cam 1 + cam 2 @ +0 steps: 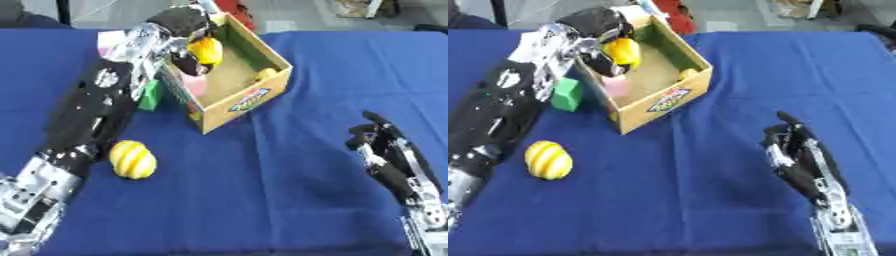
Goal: Pick up objects on the table and place them in the box.
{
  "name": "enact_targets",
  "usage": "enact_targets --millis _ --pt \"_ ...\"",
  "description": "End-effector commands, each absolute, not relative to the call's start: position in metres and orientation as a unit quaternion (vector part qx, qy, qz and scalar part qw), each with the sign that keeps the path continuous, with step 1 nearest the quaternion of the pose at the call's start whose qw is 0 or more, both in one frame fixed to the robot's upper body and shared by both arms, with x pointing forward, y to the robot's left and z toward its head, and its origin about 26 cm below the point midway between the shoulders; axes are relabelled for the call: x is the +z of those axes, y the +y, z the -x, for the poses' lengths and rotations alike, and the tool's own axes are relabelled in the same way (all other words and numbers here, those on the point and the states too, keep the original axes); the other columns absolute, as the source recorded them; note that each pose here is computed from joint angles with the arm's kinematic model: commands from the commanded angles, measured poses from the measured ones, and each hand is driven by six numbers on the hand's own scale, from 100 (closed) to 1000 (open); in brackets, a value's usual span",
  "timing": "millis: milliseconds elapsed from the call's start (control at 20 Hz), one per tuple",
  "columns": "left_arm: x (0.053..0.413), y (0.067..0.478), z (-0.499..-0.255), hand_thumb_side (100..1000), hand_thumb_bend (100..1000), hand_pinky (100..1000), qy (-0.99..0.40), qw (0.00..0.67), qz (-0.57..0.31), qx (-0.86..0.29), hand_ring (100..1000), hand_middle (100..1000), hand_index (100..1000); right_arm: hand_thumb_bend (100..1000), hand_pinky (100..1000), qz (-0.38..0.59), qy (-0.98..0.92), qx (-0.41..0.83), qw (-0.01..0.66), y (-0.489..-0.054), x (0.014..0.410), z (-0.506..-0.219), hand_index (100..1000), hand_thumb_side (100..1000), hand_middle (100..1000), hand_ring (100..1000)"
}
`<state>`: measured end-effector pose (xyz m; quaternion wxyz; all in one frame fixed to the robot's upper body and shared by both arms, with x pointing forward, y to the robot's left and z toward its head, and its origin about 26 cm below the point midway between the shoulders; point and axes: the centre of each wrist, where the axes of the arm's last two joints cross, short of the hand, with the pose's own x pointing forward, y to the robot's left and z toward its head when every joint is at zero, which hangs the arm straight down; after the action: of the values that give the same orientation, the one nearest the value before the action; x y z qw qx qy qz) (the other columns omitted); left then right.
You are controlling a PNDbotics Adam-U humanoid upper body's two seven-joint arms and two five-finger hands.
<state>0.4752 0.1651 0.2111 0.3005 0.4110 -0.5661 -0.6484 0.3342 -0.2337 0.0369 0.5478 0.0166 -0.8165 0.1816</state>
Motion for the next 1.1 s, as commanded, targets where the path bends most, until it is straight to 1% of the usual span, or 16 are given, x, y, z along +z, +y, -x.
enact_targets --millis 50,100,150,200,250,300,350,400,500,600,700,850,900,1000,1100 --pt "0.224 0.169 -0.475 519 435 764 -0.577 0.290 -0.420 -0.638 725 755 897 100 651 -0.014 -0.823 0.186 0.536 -0.234 0.045 -0.338 925 415 660 614" --pt "0.226 0.172 -0.475 554 433 778 -0.580 0.292 -0.423 -0.632 745 780 914 100 651 -0.014 -0.824 0.186 0.536 -0.234 0.046 -0.338 925 415 661 614" --pt "0.228 0.175 -0.475 560 434 781 -0.584 0.293 -0.425 -0.626 749 785 916 100 651 -0.014 -0.823 0.186 0.536 -0.234 0.046 -0.338 925 416 661 614" --pt "0.232 0.178 -0.474 589 437 796 -0.588 0.293 -0.427 -0.621 766 809 928 100 651 -0.013 -0.823 0.186 0.536 -0.235 0.046 -0.337 925 417 660 614" --pt "0.236 0.182 -0.473 592 437 799 -0.592 0.294 -0.429 -0.616 770 814 930 100 651 -0.012 -0.823 0.185 0.537 -0.235 0.045 -0.337 925 417 660 614" --pt "0.241 0.186 -0.471 569 433 793 -0.595 0.293 -0.430 -0.612 761 805 922 100 651 -0.011 -0.823 0.185 0.537 -0.236 0.045 -0.337 925 417 660 614" --pt "0.246 0.192 -0.470 535 422 782 -0.599 0.291 -0.432 -0.609 744 783 906 100 651 -0.011 -0.823 0.185 0.536 -0.236 0.046 -0.337 925 418 660 614" --pt "0.251 0.197 -0.467 431 375 758 -0.602 0.289 -0.431 -0.607 688 711 864 100 651 -0.010 -0.823 0.184 0.536 -0.237 0.046 -0.337 925 417 661 614" --pt "0.261 0.210 -0.460 314 320 735 -0.611 0.289 -0.413 -0.610 628 633 818 100 651 -0.007 -0.823 0.183 0.537 -0.239 0.046 -0.337 925 418 660 614" --pt "0.275 0.225 -0.449 225 344 732 -0.612 0.280 -0.395 -0.625 615 617 802 100 651 -0.002 -0.823 0.182 0.539 -0.241 0.046 -0.337 925 419 660 614" --pt "0.289 0.239 -0.435 181 349 730 -0.601 0.269 -0.384 -0.647 615 619 799 100 651 0.001 -0.822 0.181 0.539 -0.243 0.046 -0.337 924 420 660 614" --pt "0.298 0.262 -0.410 190 391 737 -0.571 0.261 -0.371 -0.685 635 648 809 100 651 0.005 -0.822 0.181 0.540 -0.246 0.046 -0.337 924 422 660 614" --pt "0.299 0.268 -0.402 195 414 743 -0.560 0.261 -0.366 -0.696 655 668 819 100 651 0.007 -0.822 0.181 0.540 -0.247 0.046 -0.336 925 423 660 614" --pt "0.296 0.279 -0.388 196 421 755 -0.535 0.266 -0.355 -0.719 683 698 838 100 651 0.008 -0.822 0.181 0.540 -0.248 0.046 -0.336 924 422 660 614" --pt "0.289 0.286 -0.380 196 442 762 -0.511 0.279 -0.339 -0.739 700 717 849 100 651 0.009 -0.822 0.182 0.540 -0.249 0.047 -0.336 925 423 660 614"
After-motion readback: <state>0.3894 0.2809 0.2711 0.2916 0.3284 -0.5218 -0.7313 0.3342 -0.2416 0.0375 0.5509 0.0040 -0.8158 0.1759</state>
